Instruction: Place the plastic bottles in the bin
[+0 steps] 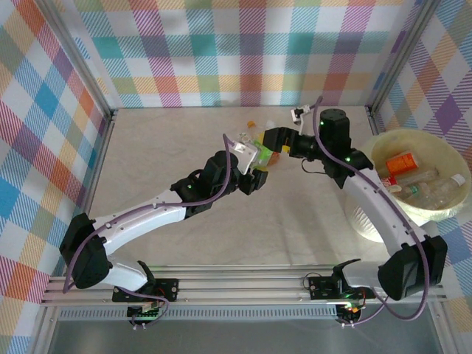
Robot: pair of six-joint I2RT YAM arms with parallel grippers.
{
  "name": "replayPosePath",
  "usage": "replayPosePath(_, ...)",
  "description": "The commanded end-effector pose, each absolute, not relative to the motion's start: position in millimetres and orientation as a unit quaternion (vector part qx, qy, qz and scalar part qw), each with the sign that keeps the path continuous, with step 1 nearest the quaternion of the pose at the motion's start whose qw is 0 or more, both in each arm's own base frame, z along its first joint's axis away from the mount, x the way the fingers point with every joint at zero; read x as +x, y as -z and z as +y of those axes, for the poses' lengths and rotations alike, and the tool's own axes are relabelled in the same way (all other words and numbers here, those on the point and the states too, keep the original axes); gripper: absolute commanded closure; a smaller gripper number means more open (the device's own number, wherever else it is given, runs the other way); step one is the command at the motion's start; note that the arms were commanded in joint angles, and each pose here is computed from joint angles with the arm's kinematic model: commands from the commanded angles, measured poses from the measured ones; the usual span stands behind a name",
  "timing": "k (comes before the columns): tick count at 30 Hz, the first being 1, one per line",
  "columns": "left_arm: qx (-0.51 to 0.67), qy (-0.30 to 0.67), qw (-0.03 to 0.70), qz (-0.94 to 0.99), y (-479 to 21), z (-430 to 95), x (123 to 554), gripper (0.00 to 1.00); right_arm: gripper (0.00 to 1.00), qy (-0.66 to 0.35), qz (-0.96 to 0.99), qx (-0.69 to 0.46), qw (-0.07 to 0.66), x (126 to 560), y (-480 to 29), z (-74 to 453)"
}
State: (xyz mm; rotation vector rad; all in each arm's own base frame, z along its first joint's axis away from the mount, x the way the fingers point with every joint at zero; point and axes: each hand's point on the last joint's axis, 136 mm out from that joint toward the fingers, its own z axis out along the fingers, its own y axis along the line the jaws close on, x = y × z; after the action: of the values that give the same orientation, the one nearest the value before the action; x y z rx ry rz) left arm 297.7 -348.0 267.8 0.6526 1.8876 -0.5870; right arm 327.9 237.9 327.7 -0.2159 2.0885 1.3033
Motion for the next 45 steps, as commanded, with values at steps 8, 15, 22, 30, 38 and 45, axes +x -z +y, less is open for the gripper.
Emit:
replayPosePath(8, 0.297, 0.276, 0.523, 0.750, -289.8, -367.2, 292.8, 0.64, 0.30, -0.515, 0.805, -0.094, 0.278, 322.5, -324.1, 247.7)
replayPosePath(15, 0.290, 0.259, 0.520, 0.760, -284.8, -368.0, 300.8, 0.61, 0.47, -0.492, 0.810, -0.089, 0.307, 328.5, -327.2, 240.8)
replayPosePath(22, 0.255, 0.240, 0.522, 0.777, -283.7, -360.0, 310.6, 0.13, 0.55, -0.415, 0.829, -0.076, 0.366, 342.4, -329.8, 218.7)
replayPosePath(30, 0.228, 0.252, 0.538, 0.772, -293.9, -349.3, 313.1, 0.00, 0.58, -0.338, 0.839, -0.083, 0.418, 347.0, -338.3, 195.5)
replayPosePath(38, 0.170, 0.247, 0.568, 0.766, -306.9, -324.9, 321.5, 0.00, 0.59, -0.213, 0.842, -0.098, 0.486, 345.2, -361.6, 155.3)
replayPosePath(45, 0.108, 0.222, 0.586, 0.772, -304.4, -300.5, 334.8, 0.00, 0.59, -0.067, 0.816, -0.098, 0.565, 334.0, -404.3, 102.8)
